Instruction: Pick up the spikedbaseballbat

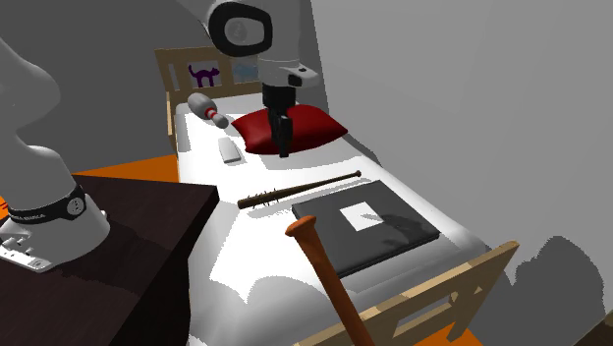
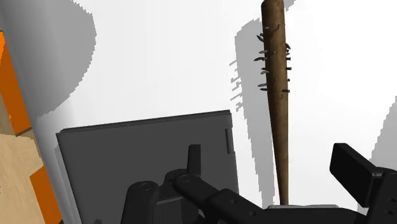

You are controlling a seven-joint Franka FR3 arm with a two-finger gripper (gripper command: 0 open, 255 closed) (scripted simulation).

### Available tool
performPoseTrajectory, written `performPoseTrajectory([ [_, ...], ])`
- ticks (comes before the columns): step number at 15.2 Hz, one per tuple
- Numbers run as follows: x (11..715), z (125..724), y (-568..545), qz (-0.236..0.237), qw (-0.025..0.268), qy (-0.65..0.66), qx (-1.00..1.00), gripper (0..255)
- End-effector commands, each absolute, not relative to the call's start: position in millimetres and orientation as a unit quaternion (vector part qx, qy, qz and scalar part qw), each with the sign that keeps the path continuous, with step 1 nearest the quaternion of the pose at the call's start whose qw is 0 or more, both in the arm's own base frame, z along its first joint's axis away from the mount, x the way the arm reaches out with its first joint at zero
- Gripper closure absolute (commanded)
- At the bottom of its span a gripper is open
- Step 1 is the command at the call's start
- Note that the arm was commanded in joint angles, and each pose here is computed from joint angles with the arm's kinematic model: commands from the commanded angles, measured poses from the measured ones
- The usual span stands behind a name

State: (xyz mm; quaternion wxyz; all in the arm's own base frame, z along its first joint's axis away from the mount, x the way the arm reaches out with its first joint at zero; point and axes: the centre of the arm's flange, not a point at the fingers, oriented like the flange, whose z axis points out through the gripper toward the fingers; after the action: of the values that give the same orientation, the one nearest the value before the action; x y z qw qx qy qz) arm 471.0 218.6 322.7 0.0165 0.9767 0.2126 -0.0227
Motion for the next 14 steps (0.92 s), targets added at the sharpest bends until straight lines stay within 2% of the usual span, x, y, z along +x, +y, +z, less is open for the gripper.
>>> performPoseTrajectory([
  [1, 480, 304, 231, -0.027, 0.016, 0.222, 0.974, 0],
  [14, 516, 170, 317, -0.055, 0.017, 0.278, 0.959, 0],
])
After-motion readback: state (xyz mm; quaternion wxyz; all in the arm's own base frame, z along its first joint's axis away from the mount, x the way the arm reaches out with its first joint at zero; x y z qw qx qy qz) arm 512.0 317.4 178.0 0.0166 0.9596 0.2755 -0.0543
